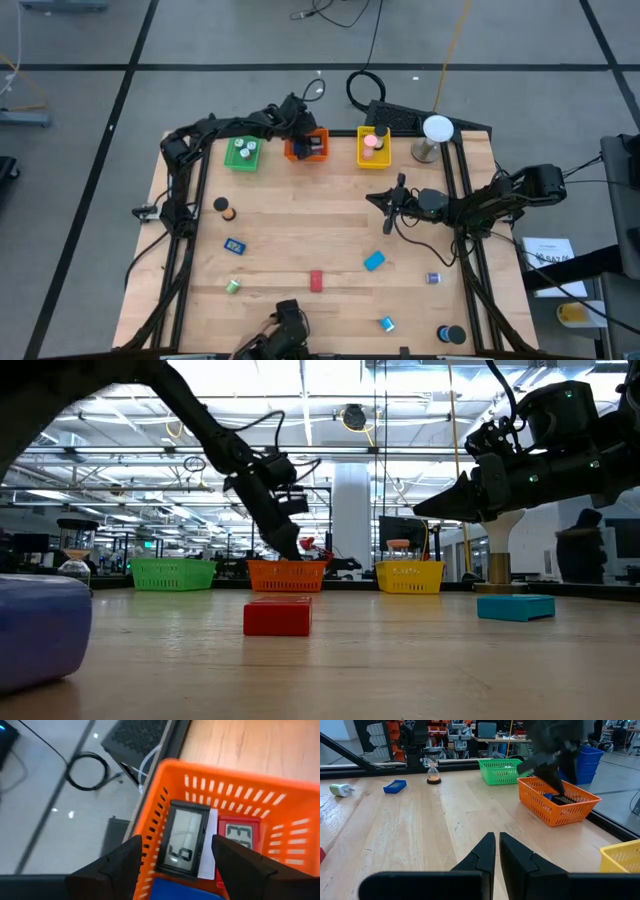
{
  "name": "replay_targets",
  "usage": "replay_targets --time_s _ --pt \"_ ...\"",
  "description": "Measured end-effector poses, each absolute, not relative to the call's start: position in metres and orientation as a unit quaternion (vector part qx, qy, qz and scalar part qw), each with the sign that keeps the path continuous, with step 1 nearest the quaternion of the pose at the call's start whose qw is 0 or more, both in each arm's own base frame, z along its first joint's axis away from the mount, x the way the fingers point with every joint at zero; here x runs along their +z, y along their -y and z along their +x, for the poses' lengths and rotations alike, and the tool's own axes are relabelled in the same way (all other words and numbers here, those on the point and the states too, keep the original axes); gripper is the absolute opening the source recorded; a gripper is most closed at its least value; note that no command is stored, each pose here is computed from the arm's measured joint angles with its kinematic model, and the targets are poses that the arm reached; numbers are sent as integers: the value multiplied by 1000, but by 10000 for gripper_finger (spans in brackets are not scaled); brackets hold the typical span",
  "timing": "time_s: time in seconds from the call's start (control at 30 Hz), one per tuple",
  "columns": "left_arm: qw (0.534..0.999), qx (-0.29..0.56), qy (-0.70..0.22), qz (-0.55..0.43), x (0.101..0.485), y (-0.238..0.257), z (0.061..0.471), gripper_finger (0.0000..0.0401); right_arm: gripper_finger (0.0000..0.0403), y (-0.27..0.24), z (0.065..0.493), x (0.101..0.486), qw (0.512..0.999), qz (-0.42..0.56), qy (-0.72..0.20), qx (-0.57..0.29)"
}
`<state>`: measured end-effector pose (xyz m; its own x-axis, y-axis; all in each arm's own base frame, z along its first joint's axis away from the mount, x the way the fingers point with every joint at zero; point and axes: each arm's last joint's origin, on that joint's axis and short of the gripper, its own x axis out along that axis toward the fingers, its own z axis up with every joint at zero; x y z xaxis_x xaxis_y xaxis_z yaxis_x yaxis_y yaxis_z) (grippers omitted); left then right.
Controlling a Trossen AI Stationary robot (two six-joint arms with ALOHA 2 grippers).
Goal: Pick & Place Office items
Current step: Put the right purple charger adaptor into the green bin
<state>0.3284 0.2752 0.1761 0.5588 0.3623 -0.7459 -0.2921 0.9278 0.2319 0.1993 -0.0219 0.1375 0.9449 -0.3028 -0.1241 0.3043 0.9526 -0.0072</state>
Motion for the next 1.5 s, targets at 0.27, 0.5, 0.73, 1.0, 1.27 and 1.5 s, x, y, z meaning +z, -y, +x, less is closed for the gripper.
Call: replay_targets --time_s 0.27,0.5,0.73,1.0,1.27,1.5 --pt "886 179 -422 65 233 -249 316 173 20 22 199 137 986 6 -63 -154" --pt "912 141 -377 77 265 -214 303 85 20 22 199 137 986 7 -65 -154" --pt "945 127 -290 82 252 -185 282 27 20 22 199 137 986 15 -64 -154" --pt "982 63 -159 80 218 -134 268 13 20 22 199 137 985 32 -61 -156" --pt "995 -1 -54 80 195 -79 263 32 20 22 199 137 985 50 -59 -156" --pt "993 -57 -59 82 185 -41 266 33 20 18 200 137 992 73 -60 -82"
